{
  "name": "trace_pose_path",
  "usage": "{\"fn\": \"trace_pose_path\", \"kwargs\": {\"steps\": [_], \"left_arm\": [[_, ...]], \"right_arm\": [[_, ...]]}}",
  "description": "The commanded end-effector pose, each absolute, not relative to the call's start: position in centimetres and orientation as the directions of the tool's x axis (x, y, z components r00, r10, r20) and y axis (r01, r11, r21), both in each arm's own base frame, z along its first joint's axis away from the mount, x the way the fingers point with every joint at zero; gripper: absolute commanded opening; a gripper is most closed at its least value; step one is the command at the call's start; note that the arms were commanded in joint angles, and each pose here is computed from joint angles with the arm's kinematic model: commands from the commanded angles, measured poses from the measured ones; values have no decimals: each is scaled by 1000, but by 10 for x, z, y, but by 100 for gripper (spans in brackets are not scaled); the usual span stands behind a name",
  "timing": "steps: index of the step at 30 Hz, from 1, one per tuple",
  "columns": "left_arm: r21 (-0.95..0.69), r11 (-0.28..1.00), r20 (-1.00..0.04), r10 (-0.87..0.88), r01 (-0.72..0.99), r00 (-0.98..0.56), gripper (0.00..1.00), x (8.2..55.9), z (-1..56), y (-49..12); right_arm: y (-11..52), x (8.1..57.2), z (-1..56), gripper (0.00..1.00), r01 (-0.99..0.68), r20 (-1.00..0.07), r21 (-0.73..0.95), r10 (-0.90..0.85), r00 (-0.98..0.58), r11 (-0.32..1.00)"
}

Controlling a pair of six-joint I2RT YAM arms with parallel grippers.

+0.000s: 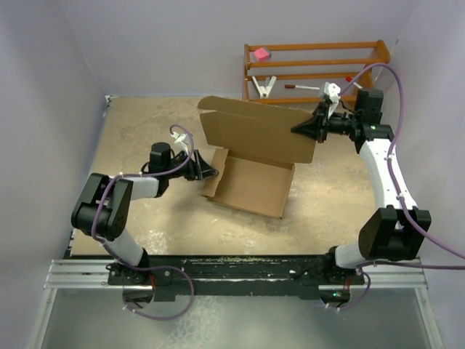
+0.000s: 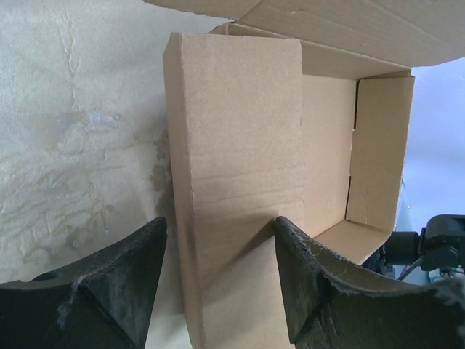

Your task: Fold the paper box

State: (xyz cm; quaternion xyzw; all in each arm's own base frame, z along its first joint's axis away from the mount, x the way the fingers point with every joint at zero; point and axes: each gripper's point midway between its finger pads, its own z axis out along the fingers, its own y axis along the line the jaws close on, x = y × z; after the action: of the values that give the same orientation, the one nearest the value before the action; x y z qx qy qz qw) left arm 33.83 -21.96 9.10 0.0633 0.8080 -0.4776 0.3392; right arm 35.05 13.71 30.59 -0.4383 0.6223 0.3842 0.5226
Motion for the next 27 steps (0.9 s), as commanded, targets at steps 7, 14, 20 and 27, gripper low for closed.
{"fn": "trace_pose_path", "kwargs": {"steps": [7,14,20,27], "left_arm": [[-761,429,-613,-229,487,-756,65,337,127,-234],[-767,530,-525,-194,362,-829,68,337,113,-233],[-772,532,-510,-189,349,-839,68,332,118,-241],[-804,478,-489,-189,355,-852,69,328,132,-247]], "right_arm": [[142,346,309,0,-956,-988,38,-132,-79,291],[146,346,305,0,-955,-985,48,-142,-93,293],[146,348,302,0,-953,-984,49,-149,-97,300],[146,351,299,0,-950,-982,53,-155,-106,308]]}}
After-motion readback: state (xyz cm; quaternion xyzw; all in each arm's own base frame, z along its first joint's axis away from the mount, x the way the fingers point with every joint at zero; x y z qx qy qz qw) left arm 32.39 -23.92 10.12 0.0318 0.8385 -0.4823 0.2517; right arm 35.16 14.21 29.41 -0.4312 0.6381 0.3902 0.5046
